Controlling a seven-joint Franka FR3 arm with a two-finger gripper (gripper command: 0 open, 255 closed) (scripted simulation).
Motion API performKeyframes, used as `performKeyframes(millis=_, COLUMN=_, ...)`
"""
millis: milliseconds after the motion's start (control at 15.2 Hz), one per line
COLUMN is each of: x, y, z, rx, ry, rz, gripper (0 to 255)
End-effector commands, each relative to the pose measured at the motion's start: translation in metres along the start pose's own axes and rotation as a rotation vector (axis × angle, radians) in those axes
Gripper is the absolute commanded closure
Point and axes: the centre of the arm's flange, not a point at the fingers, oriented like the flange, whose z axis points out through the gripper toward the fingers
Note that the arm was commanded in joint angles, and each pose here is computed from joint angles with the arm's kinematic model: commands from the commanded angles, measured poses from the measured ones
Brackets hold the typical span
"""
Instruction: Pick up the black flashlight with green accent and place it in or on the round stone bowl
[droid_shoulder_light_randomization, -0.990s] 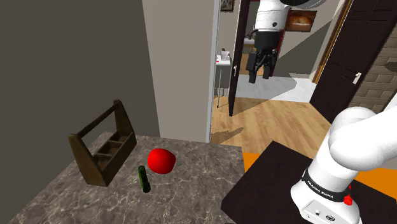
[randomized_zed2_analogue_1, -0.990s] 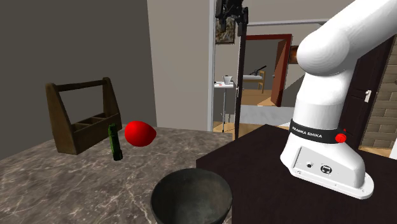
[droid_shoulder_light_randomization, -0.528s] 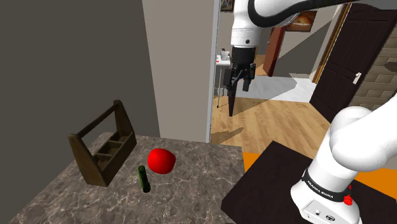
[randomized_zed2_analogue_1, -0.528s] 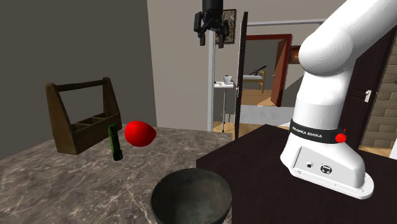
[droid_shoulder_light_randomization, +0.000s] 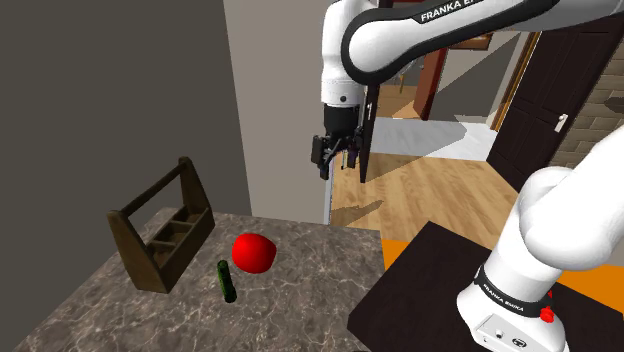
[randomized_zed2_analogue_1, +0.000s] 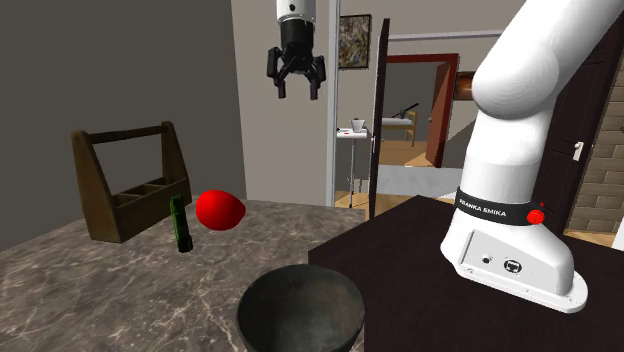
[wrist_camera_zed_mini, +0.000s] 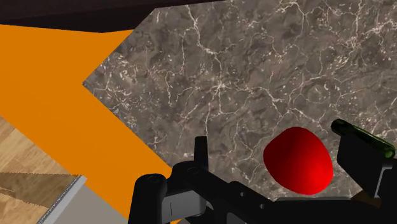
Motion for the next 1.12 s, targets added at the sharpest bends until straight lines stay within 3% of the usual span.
performKeyframes(millis=0, x=0.014, y=-0.021, z=0.012, rx=0.0, ry=-0.001, rz=-0.002, gripper=0)
performKeyframes(millis=1056, x=0.102, y=-0.179, z=0.125, rx=-0.01, ry=-0.019, rz=-0.022, gripper=0)
